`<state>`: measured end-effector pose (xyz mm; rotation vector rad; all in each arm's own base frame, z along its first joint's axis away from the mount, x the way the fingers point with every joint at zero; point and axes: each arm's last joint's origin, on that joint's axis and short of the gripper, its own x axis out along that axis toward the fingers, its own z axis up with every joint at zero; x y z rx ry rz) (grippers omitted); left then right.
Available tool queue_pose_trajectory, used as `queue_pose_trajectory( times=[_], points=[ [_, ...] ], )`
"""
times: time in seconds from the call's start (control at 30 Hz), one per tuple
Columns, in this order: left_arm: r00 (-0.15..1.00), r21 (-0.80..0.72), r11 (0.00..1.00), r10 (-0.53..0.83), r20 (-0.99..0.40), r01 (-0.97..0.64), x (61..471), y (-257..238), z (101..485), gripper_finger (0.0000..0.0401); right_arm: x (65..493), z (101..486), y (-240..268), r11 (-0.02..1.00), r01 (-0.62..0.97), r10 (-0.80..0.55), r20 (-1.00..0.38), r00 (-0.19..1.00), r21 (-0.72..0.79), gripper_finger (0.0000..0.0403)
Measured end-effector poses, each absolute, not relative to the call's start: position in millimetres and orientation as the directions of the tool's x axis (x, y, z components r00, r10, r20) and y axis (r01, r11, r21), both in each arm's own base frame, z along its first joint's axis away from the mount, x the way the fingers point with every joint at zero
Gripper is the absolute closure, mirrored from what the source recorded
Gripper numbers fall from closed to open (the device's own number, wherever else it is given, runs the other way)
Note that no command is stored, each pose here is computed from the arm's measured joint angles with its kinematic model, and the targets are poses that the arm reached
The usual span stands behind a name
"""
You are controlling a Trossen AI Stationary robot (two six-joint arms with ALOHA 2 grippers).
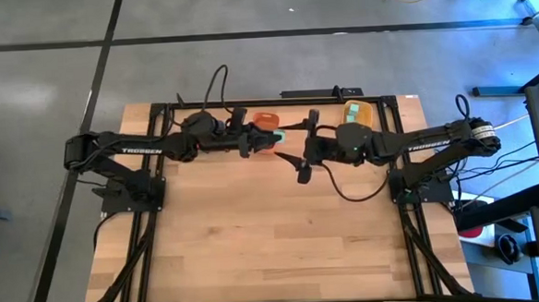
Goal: Sort & place blocks by color
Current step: Put the blue block into the yellow bin
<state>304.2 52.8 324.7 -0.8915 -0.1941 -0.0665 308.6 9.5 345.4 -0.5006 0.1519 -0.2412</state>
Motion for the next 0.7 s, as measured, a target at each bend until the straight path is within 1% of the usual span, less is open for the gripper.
queue_pose_trajectory(
  times=[0.13, 0.23, 0.37, 0.53, 0.6, 0.7],
  points=[
    [0.980, -0.771, 0.622, 0.022, 0.195, 0.140, 304.3, 52.5, 324.7, 0.0282, 308.5, 345.6, 9.1, 0.812, 0.176, -0.266, -0.084, 0.960, -0.556, 0.0107],
    [0.980, -0.774, 0.618, 0.022, 0.196, 0.140, 304.2, 52.7, 324.7, 0.0282, 308.5, 345.7, 7.4, 0.812, 0.181, -0.271, -0.083, 0.959, -0.555, 0.0124],
    [0.981, -0.787, 0.599, 0.012, 0.195, 0.149, 304.3, 52.3, 324.7, 0.0282, 308.6, 346.2, 6.2, 0.811, 0.187, -0.275, -0.078, 0.958, -0.554, 0.0134],
    [0.981, -0.788, 0.598, 0.012, 0.195, 0.150, 304.2, 52.2, 324.6, 0.0282, 308.6, 346.4, 5.9, 0.811, 0.190, -0.276, -0.076, 0.958, -0.553, 0.0151],
    [0.981, -0.789, 0.597, 0.015, 0.195, 0.148, 304.2, 52.3, 324.7, 0.0282, 308.6, 346.4, 6.0, 0.811, 0.189, -0.275, -0.076, 0.958, -0.554, 0.0165],
    [0.981, -0.789, 0.596, 0.015, 0.195, 0.148, 304.2, 52.3, 324.7, 0.0282, 309.6, 346.4, 6.1, 0.811, 0.193, -0.275, -0.069, 0.959, -0.552, 0.0198]
  ],
)
